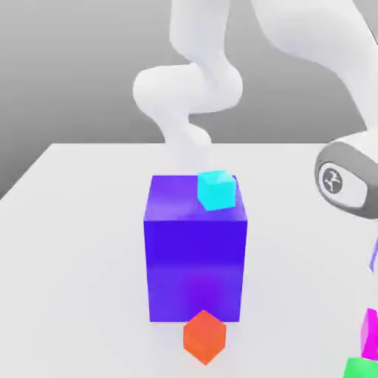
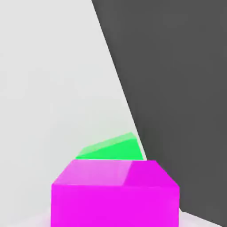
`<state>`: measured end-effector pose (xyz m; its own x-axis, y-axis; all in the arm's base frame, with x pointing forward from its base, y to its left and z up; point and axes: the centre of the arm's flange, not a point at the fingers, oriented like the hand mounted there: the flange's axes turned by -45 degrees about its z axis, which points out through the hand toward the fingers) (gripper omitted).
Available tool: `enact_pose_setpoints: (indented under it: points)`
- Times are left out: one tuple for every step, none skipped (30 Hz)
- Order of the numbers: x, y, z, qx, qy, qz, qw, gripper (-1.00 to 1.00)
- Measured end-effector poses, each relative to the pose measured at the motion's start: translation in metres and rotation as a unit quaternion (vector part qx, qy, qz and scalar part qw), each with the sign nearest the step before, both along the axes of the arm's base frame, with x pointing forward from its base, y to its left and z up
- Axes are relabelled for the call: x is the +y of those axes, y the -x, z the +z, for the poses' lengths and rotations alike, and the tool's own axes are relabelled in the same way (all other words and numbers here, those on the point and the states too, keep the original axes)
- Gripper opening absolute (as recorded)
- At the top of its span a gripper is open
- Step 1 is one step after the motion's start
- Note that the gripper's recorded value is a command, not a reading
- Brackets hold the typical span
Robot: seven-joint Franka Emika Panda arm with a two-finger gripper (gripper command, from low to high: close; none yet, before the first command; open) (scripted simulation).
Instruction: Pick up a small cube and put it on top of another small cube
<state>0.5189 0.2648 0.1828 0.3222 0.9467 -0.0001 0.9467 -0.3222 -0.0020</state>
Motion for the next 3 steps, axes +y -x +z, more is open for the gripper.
enact_pose_setpoints:
  points:
    - [0.0000,0.0000,0.0000,0.000,0.000,0.000,1.000,1.00]
    - [0.0000,0.0000,0.0000,0.000,0.000,0.000,1.000,1.00]
    - [0.0000,0.0000,0.0000,0.000,0.000,0.000,1.000,1.00]
